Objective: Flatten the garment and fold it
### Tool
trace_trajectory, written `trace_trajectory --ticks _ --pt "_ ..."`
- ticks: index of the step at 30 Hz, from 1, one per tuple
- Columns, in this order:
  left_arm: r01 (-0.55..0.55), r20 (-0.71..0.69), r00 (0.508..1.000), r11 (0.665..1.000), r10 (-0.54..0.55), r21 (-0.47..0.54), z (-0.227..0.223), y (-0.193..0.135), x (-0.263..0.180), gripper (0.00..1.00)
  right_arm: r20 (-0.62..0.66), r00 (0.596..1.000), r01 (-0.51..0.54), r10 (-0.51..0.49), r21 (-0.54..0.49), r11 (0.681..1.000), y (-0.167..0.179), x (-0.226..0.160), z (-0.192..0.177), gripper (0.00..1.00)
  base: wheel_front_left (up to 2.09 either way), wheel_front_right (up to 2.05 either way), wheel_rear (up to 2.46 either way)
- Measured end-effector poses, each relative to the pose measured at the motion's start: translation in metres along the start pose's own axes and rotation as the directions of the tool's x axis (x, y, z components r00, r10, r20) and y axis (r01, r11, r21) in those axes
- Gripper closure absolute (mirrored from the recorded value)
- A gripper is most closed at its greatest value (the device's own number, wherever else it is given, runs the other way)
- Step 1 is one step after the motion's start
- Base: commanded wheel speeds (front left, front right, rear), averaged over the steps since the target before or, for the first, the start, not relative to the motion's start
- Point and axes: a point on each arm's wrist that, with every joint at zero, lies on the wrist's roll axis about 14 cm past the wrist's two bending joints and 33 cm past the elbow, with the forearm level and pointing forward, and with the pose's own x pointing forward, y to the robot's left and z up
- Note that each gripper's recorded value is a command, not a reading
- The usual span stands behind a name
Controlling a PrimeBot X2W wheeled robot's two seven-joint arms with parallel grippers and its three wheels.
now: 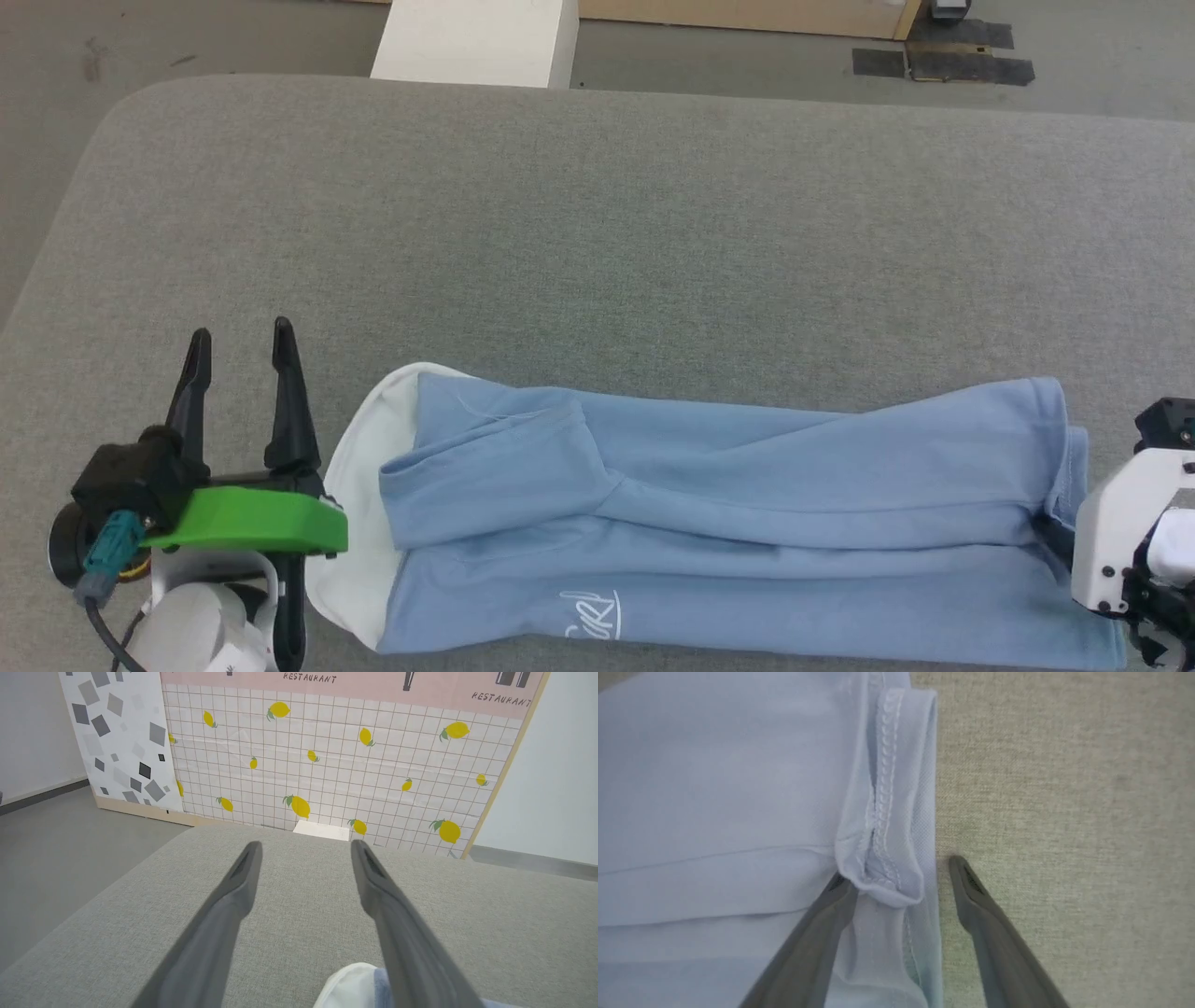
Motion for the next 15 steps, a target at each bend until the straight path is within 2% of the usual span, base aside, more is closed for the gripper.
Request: trace_trajectory --ticks 6,10,15 --pt "-0.004 -0.003 1.000 1.000 0.004 -0.003 -0.003 0.002 -0.003 0.00 0.024 0.999 0.026 -0.027 0.054 0.998 -0.022 -0.003 0.008 1.00 0.00 0.00 0.00" --pt "-0.003 -0.006 1.000 1.000 0.003 -0.007 -0.006 0.002 -0.003 0.00 0.026 0.987 0.155 -0.159 0.113 0.981 -0.077 -0.011 0.013 1.00 0.00 0.00 0.00" --pt "-0.003 -0.022 1.000 1.000 0.003 -0.012 -0.012 0.003 -0.004 0.00 -0.021 0.949 0.314 -0.315 0.167 0.935 -0.134 -0.022 0.001 1.00 0.00 0.00 0.00"
